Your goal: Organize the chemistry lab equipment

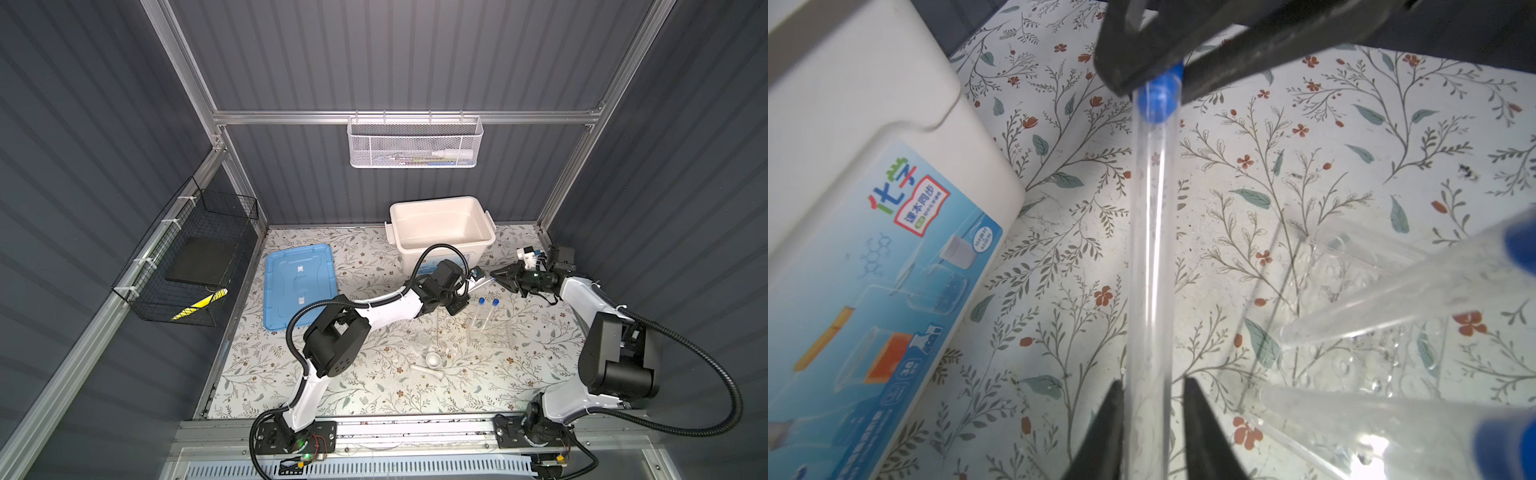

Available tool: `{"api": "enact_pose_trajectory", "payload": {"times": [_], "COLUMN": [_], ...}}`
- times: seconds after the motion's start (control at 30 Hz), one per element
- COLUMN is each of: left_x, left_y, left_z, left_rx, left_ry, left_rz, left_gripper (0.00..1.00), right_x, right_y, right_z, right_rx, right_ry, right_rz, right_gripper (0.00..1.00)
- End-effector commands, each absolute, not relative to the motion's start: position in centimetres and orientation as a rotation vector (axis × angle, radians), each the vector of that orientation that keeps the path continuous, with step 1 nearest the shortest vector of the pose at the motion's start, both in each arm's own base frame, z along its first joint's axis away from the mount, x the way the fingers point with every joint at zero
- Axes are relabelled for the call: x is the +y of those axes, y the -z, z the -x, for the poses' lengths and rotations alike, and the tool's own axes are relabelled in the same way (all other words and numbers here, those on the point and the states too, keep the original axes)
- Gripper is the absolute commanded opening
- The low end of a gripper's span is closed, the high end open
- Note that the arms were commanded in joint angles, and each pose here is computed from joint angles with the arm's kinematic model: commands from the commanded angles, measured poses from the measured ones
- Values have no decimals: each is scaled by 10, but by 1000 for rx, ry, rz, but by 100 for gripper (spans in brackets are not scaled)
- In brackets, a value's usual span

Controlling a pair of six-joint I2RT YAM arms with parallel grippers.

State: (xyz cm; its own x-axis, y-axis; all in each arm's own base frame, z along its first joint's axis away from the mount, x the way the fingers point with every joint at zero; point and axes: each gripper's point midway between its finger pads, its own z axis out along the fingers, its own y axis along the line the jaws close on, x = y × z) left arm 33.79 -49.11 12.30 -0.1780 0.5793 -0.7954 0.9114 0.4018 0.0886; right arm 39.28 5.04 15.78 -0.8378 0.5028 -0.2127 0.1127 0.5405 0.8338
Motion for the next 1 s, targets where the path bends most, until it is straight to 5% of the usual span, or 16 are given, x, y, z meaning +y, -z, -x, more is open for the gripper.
{"api": "enact_pose_trajectory", "payload": {"times": [0.0,0.1,0.3,0.6,0.97], "left_x": [-482,-475,-462,-435,-422], "left_y": [-116,-130,-163,-156,-153], "left_z": [-348,-354,-357,-358,-357], "left_rx": [1917,1903,1869,1926,1953], "left_ry": [486,474,501,476,482], "left_rz": [-1227,-1141,-1008,-918,-863], "left_gripper": [42,67,99,99,99], "right_x": [46,36,6,-36,-11], "right_y": [-162,-163,-174,-212,-235], "right_z": [-390,-388,-378,-344,-301], "right_rx": [2341,2348,2351,2313,2329], "right_ry": [-1166,-1045,-744,-285,31], "right_rz": [-508,-531,-576,-585,-411], "right_gripper": [14,14,13,13,11]}}
